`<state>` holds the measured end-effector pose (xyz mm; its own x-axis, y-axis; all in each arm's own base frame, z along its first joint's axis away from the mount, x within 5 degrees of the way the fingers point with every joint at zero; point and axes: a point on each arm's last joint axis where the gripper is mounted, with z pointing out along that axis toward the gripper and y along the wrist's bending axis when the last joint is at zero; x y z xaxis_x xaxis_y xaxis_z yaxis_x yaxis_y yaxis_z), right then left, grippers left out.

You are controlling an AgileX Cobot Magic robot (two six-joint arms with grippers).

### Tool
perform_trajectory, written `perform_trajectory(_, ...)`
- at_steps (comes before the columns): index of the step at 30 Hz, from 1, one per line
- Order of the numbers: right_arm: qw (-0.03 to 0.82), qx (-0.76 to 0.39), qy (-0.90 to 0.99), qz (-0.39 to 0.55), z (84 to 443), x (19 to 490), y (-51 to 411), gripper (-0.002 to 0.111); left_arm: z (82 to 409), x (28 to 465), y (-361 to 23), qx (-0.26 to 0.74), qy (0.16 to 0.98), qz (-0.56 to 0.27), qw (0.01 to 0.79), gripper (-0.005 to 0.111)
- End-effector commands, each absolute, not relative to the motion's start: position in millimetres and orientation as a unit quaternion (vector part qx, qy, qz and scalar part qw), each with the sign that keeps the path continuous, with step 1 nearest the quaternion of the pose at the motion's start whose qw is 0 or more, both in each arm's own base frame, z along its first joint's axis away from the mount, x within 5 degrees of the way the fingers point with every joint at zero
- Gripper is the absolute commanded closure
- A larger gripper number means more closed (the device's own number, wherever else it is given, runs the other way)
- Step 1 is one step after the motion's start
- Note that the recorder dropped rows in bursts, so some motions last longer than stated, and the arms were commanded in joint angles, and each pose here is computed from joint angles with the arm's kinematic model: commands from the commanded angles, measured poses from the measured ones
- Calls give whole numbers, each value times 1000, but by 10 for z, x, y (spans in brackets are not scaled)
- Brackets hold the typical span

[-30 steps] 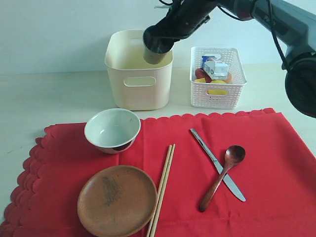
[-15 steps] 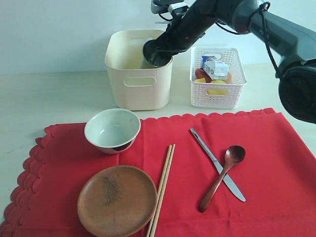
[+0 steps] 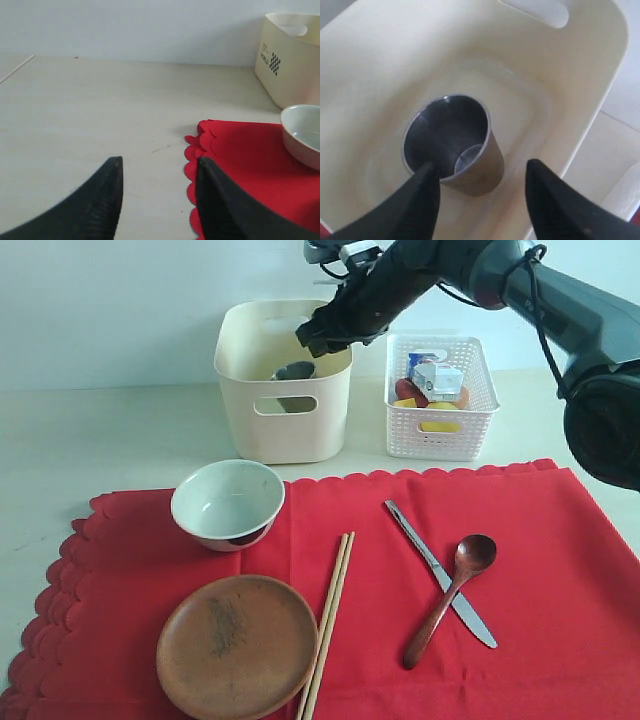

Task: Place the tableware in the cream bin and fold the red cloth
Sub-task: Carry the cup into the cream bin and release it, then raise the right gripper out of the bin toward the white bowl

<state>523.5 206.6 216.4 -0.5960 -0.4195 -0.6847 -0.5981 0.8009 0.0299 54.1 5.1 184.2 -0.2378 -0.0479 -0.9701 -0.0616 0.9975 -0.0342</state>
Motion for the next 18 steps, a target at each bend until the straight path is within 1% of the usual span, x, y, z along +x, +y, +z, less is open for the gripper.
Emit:
perform_trajectory(1, 366, -291, 875, 124, 2412, 5202, 2028, 56, 1843, 539, 52, -37, 784, 5, 620, 61)
perform_trajectory(7, 367, -298, 872, 124, 2730, 5080, 1985, 56, 1843, 539, 52, -37, 784, 5, 620, 61)
perform_trajectory(10, 354, -305, 875, 125, 2902, 4976, 1958, 56, 1843, 539, 52, -37, 784, 5, 620, 61)
perform_trajectory(18, 302, -306, 892, 136, 3086, 4779, 1910, 57, 1843, 539, 52, -37, 784, 5, 620, 61)
